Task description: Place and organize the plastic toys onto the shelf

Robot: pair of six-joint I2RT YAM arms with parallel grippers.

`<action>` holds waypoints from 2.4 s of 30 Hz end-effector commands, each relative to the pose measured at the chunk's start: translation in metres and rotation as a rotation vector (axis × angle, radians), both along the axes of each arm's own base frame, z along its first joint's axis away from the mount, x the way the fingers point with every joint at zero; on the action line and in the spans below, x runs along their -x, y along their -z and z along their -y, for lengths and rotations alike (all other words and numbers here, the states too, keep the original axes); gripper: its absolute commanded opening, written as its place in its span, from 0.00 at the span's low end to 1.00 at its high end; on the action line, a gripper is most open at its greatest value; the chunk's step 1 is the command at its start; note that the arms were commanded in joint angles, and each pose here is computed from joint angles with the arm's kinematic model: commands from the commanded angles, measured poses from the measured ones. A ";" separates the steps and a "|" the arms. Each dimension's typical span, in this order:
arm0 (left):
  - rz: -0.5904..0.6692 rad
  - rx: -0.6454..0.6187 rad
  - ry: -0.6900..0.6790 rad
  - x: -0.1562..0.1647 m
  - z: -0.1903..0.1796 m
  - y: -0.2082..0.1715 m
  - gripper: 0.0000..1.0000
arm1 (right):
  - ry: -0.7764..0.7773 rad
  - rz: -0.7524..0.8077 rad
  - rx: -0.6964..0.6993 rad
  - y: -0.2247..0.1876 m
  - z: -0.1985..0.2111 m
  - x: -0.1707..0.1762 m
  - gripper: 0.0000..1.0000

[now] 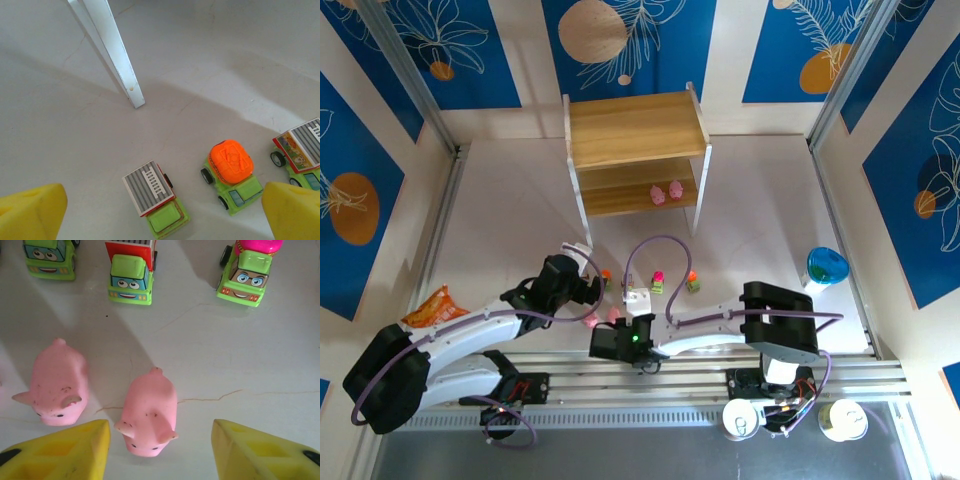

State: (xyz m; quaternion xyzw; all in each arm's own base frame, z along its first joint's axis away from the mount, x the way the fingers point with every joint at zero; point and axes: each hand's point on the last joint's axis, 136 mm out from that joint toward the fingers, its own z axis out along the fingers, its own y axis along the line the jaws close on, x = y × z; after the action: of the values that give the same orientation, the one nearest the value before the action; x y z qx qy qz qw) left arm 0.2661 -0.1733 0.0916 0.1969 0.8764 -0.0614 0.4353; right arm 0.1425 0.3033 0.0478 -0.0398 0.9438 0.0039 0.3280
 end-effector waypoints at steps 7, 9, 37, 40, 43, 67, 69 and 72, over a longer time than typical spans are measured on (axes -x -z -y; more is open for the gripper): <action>-0.003 0.013 -0.013 -0.003 0.000 -0.006 1.00 | 0.008 -0.021 0.011 0.016 0.001 -0.001 0.53; -0.002 0.013 -0.012 -0.003 0.000 -0.007 1.00 | 0.009 -0.024 0.014 0.017 0.000 -0.001 0.53; -0.011 0.015 -0.006 -0.002 0.001 -0.004 0.99 | 0.020 -0.059 0.024 0.031 0.002 -0.004 0.46; -0.011 0.014 -0.006 -0.002 0.001 -0.004 1.00 | 0.024 -0.062 0.022 0.031 0.003 -0.004 0.44; -0.011 0.015 -0.006 -0.003 0.002 -0.004 0.99 | 0.026 -0.066 0.022 0.032 0.003 -0.004 0.42; -0.014 0.029 0.018 -0.001 0.006 -0.004 0.99 | 0.020 -0.032 0.031 0.022 0.008 -0.005 0.34; -0.009 0.046 0.039 0.001 0.009 -0.006 0.99 | 0.014 -0.003 0.033 0.015 0.009 -0.005 0.34; 0.013 0.114 0.103 0.006 0.021 -0.015 0.99 | 0.011 0.019 0.022 0.007 0.013 -0.005 0.33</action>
State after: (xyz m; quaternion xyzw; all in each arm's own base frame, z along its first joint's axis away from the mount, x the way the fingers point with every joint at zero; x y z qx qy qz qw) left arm 0.2624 -0.1826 0.0934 0.2077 0.8732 -0.0890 0.4318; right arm 0.1438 0.3015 0.0233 -0.0418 0.9506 -0.0045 0.3075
